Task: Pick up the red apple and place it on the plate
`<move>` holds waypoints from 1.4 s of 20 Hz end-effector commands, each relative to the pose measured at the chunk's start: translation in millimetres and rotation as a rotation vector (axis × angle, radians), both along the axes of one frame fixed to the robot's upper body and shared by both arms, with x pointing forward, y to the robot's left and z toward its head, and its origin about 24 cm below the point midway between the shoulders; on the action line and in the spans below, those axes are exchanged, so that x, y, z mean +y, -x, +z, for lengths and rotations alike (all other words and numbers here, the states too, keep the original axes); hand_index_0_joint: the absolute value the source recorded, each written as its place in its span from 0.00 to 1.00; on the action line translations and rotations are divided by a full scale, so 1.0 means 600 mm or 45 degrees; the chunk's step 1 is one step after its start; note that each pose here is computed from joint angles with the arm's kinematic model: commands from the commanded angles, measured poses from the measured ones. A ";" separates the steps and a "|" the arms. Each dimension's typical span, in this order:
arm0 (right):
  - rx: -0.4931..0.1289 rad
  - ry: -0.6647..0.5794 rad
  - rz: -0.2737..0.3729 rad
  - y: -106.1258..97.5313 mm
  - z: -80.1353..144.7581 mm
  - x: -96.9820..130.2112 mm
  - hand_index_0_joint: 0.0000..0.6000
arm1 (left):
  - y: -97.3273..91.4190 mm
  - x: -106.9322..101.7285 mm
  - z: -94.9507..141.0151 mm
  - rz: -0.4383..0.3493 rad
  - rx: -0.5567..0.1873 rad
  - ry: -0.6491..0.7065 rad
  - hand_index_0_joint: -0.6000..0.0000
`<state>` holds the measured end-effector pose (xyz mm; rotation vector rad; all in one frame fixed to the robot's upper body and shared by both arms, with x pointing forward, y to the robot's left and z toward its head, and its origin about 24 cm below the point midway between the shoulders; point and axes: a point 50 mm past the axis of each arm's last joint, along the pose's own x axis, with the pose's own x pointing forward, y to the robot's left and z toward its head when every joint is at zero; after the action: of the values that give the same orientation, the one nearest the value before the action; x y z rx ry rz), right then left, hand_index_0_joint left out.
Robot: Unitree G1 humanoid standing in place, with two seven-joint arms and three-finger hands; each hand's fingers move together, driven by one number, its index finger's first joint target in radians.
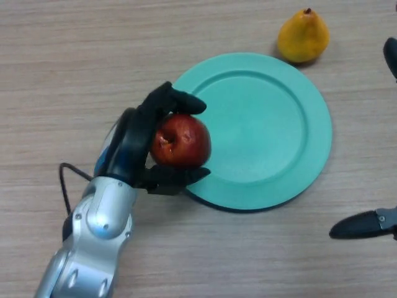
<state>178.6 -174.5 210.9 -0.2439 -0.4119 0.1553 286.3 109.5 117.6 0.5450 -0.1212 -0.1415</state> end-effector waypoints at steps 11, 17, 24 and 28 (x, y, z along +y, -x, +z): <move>-0.340 0.035 -0.036 0.030 0.056 -0.009 0.00 | -0.060 -0.031 0.042 -0.143 -0.337 0.106 0.09; -0.348 0.084 -0.031 0.026 0.064 -0.009 0.00 | -0.048 -0.032 0.037 -0.202 -0.214 0.057 1.00; -0.347 0.086 -0.009 0.023 0.076 -0.008 0.00 | -0.009 0.019 0.102 -0.101 -0.397 0.019 1.00; -0.358 0.076 -0.008 0.025 0.063 -0.010 0.00 | 0.029 0.058 0.140 -0.059 -0.557 0.053 1.00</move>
<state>179.1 -171.9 219.9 -0.2475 -0.4723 0.2034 277.6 141.9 168.3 0.4842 -0.3451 -0.0938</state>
